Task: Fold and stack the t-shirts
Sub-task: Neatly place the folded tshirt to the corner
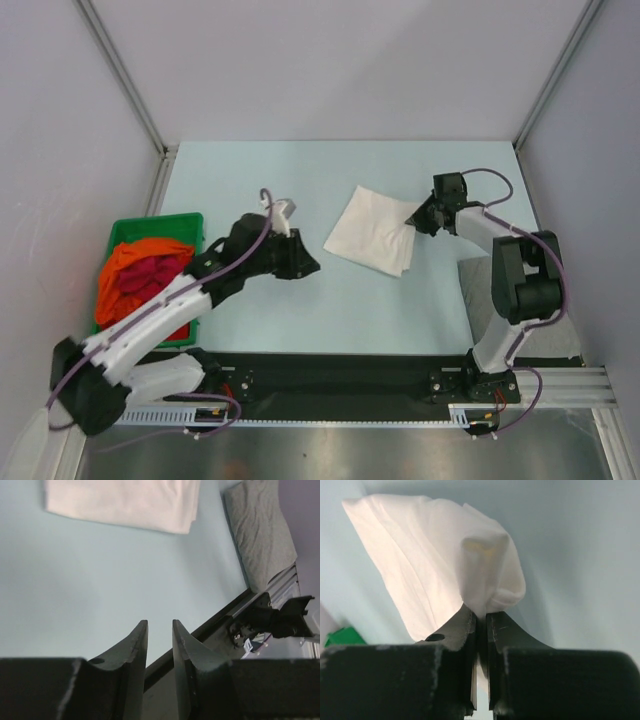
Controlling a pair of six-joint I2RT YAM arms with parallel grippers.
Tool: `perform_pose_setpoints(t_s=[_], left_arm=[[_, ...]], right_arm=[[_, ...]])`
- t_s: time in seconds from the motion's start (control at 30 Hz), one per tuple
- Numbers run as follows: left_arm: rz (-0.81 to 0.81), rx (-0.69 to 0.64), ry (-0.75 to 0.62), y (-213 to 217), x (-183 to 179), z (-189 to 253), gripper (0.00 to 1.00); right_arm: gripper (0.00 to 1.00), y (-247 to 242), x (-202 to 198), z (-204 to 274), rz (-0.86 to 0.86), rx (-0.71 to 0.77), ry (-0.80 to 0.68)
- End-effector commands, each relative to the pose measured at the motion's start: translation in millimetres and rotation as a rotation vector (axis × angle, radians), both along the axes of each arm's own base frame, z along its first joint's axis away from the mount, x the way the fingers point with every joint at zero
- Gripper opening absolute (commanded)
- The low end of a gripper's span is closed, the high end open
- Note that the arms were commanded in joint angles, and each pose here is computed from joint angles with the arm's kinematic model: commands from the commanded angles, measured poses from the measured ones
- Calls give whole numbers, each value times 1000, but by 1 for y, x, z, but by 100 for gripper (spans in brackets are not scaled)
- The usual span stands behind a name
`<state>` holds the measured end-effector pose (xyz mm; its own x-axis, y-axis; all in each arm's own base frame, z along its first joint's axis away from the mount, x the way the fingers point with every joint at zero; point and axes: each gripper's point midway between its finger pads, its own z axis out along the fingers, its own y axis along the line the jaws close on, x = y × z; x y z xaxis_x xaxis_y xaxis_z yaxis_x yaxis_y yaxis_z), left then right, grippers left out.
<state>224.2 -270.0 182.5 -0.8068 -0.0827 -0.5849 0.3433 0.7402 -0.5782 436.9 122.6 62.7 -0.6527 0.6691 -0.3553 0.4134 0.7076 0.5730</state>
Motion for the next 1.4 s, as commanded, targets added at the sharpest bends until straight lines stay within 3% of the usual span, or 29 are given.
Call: perform_pose_setpoints(t_s=[0.0, 0.17, 0.5, 0.8, 1.37], left_arm=[[-80, 83, -97, 46, -29, -5, 32], [-51, 150, -130, 89, -43, -4, 34], [-157, 19, -192, 72, -54, 30, 35], [-188, 35, -220, 70, -59, 26, 37], [-286, -3, -111, 52, -65, 6, 36]], right_arm=[[0, -52, -30, 17, -200, -192, 60], [0, -94, -55, 61, -450, -277, 61], [0, -168, -68, 130, -751, -327, 62], [0, -208, -80, 164, -789, -319, 164], [0, -276, -105, 199, -791, -212, 149]])
